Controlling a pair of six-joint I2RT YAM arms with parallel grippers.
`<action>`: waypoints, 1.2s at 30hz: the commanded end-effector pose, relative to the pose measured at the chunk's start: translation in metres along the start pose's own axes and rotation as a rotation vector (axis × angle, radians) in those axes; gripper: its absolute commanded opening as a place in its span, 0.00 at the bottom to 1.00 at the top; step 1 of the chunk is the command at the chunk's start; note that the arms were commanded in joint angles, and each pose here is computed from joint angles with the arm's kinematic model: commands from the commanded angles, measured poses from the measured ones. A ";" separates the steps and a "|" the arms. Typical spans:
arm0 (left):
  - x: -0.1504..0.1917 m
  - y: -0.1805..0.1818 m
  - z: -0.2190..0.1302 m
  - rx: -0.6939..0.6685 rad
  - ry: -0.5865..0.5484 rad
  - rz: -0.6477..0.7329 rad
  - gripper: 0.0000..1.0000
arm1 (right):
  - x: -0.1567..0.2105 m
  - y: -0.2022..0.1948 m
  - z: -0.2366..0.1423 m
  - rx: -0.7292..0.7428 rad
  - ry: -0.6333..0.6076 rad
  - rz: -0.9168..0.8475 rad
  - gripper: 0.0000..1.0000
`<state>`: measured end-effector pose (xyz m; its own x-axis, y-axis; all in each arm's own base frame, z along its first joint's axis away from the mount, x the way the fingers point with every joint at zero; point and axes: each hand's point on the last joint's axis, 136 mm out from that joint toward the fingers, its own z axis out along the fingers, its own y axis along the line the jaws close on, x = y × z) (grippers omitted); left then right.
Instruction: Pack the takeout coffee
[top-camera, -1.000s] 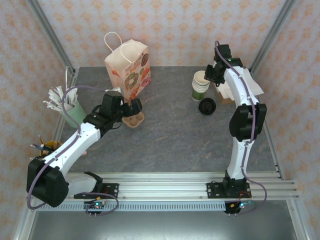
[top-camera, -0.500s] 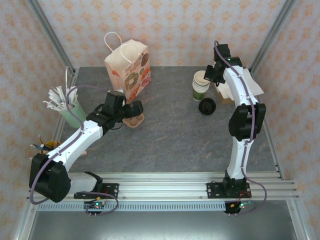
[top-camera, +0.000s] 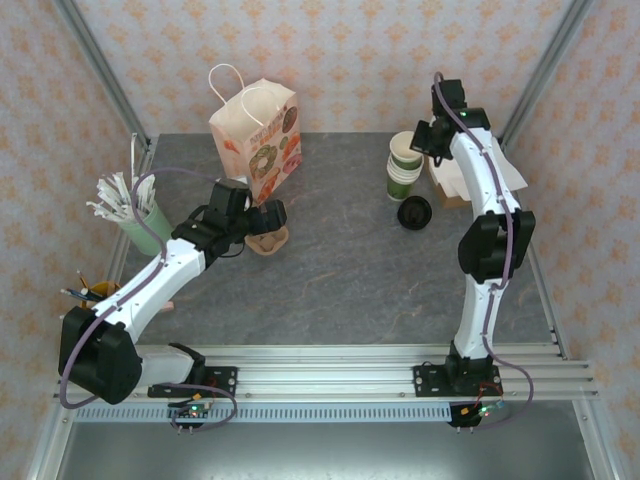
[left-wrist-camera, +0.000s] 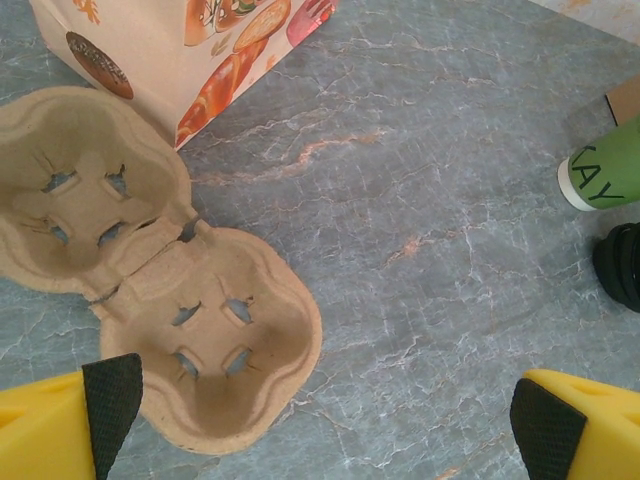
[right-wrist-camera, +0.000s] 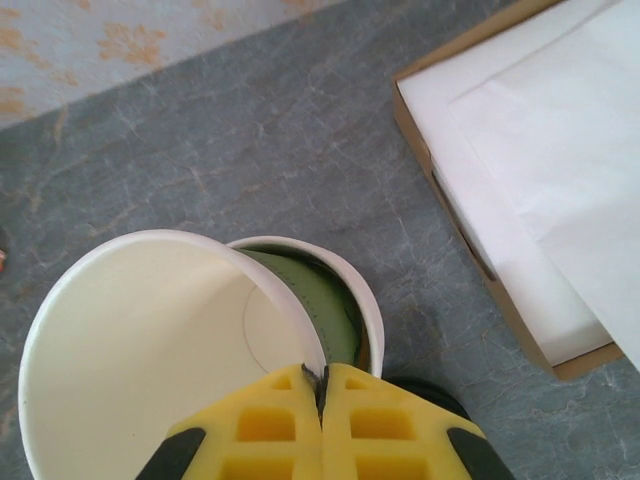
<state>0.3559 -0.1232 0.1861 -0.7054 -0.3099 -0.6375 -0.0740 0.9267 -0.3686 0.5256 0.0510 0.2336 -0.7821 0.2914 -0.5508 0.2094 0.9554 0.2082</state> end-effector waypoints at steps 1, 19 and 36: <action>-0.015 -0.006 -0.016 0.006 -0.032 0.033 1.00 | -0.035 0.011 -0.075 -0.038 -0.166 0.002 0.00; -0.012 -0.022 -0.040 0.029 0.032 -0.037 1.00 | 0.134 0.095 -0.120 -0.267 -0.055 0.028 0.00; 0.022 -0.026 -0.010 0.072 0.124 -0.091 1.00 | 0.234 0.146 -0.011 -0.175 0.097 -0.056 0.00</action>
<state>0.3357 -0.1482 0.1933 -0.7764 -0.3441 -0.5280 -0.0892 0.8894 -0.4484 0.3484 0.2535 0.1357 -0.8834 0.1937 -0.4267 0.0521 0.9455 0.3214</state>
